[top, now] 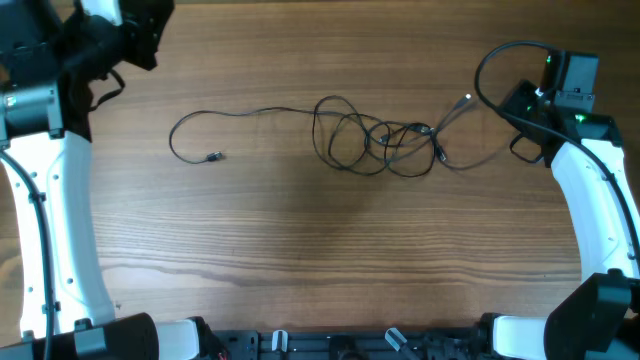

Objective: Untangle cables

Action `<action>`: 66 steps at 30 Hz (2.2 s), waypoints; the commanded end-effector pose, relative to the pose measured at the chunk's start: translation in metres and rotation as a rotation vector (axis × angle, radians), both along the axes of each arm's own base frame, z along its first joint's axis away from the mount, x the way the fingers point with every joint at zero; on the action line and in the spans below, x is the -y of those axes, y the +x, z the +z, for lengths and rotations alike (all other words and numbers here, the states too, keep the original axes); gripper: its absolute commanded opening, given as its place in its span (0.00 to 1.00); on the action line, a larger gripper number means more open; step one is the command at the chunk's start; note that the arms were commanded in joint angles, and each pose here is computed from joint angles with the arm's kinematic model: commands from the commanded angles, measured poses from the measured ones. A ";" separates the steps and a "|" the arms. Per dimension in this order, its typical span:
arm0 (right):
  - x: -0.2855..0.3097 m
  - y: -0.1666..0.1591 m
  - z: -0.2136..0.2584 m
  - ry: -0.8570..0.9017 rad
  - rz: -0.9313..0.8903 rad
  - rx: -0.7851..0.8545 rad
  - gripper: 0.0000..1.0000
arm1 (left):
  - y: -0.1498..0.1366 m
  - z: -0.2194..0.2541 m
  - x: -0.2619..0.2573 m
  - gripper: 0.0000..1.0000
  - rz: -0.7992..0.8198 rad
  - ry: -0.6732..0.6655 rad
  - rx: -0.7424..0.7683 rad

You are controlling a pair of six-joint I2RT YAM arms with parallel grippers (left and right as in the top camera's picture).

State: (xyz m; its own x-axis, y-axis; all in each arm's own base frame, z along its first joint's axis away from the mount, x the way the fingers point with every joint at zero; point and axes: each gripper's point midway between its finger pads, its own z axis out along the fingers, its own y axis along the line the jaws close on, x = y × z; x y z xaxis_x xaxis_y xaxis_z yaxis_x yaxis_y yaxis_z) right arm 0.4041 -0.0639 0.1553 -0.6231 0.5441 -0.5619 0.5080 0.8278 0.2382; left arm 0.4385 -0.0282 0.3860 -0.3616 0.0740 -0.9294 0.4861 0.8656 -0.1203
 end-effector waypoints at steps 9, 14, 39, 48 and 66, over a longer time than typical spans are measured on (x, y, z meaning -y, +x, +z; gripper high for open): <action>-0.026 0.009 0.002 0.092 0.143 0.021 0.68 | -0.032 0.001 0.103 0.31 -0.271 -0.015 -0.034; -0.038 0.001 -0.005 0.138 0.148 -0.023 0.72 | -0.033 -0.008 0.124 0.31 -0.327 -0.005 -0.048; -0.118 -0.072 -0.056 0.133 -0.188 -0.282 0.84 | -0.016 -0.040 0.122 0.25 -0.276 0.036 -0.126; -0.124 -0.087 -0.084 0.165 -0.249 -0.301 0.84 | -0.016 -0.040 0.122 0.23 -0.276 0.036 -0.128; -0.158 -0.068 -0.141 0.310 -0.200 -0.349 0.74 | -0.016 -0.040 0.122 0.23 -0.277 0.037 -0.128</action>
State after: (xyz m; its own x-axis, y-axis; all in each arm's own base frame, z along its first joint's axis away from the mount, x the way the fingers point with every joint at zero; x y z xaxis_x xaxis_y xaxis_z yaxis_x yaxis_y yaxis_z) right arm 0.3428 0.0877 0.0258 -0.6033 0.7774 -0.1780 0.7339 0.6285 0.2577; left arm 0.4212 -0.1489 0.3402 -0.4604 0.2070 -0.8632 0.6767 0.7113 -0.1904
